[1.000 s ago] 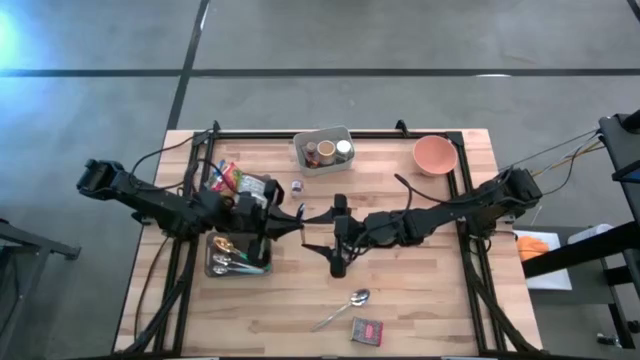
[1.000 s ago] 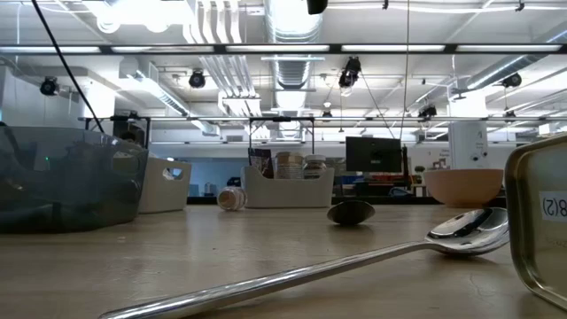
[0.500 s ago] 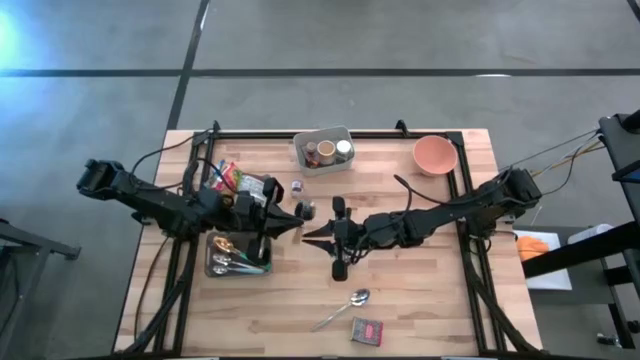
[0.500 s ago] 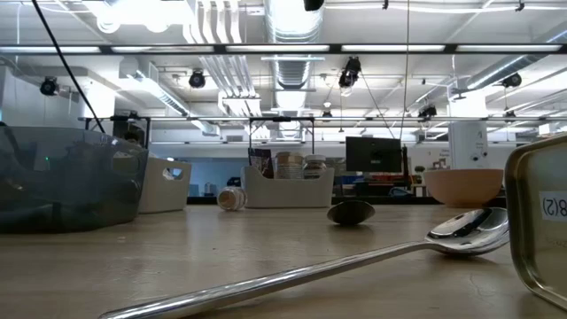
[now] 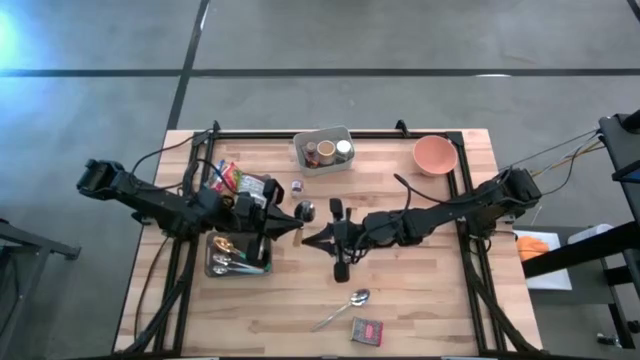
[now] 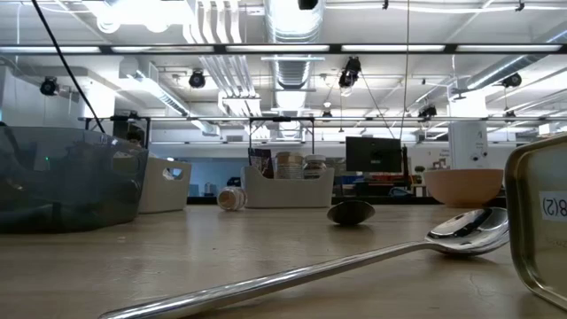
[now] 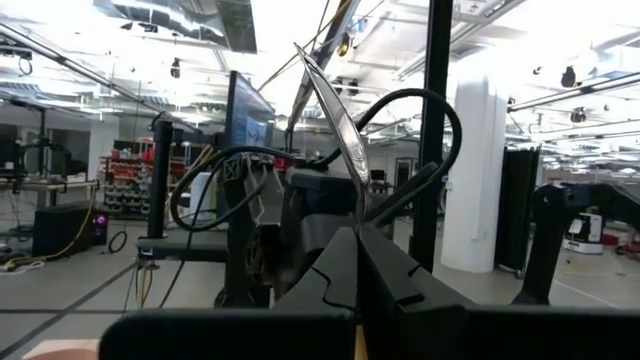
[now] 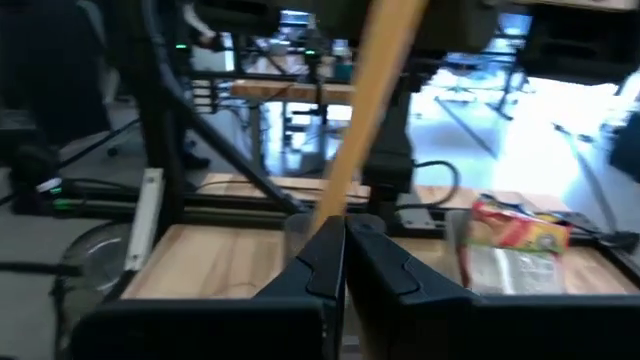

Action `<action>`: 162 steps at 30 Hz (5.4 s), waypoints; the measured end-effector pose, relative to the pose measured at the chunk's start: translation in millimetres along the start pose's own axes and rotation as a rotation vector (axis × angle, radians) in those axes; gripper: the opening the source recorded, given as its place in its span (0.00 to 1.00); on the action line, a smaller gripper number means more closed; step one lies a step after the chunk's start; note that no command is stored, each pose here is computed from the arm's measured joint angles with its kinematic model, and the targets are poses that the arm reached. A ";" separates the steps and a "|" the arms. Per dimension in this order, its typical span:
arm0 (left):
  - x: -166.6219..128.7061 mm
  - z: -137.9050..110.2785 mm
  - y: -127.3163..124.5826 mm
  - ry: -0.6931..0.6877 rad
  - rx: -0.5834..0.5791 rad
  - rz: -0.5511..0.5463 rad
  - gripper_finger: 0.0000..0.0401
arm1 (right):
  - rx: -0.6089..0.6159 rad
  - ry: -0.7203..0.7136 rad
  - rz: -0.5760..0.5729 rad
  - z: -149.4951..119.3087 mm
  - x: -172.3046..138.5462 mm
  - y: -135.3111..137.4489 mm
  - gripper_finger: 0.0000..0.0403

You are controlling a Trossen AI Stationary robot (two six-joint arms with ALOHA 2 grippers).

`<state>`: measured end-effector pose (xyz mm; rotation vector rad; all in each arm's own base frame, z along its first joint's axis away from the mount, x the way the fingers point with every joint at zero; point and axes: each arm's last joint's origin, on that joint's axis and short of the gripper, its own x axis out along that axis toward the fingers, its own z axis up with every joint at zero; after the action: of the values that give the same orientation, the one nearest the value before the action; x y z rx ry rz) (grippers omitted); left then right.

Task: Pick & Place Food Item
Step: Put the yellow spoon into the black bin

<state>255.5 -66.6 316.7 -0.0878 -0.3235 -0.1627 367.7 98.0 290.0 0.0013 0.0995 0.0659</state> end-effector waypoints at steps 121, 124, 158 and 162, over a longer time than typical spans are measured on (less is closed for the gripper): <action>16.8 -5.5 -4.9 0.084 0.018 -0.201 0.00 | 0.064 -0.207 0.023 7.6 13.2 -4.0 0.74; 16.8 -5.9 -4.0 0.091 -0.008 -0.197 0.00 | 0.065 -0.209 0.022 8.1 13.3 -4.2 0.74; 22.6 15.0 -9.1 0.201 0.038 -0.117 0.00 | 0.023 -0.117 -0.062 7.2 26.2 2.5 0.06; 17.6 18.9 -11.7 0.221 0.041 -0.086 0.00 | 0.030 -0.069 -0.098 8.6 20.6 4.0 0.06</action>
<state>264.1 -78.6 340.9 -0.0149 -0.1097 -0.2490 388.8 103.4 296.5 0.0284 0.0310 -0.0339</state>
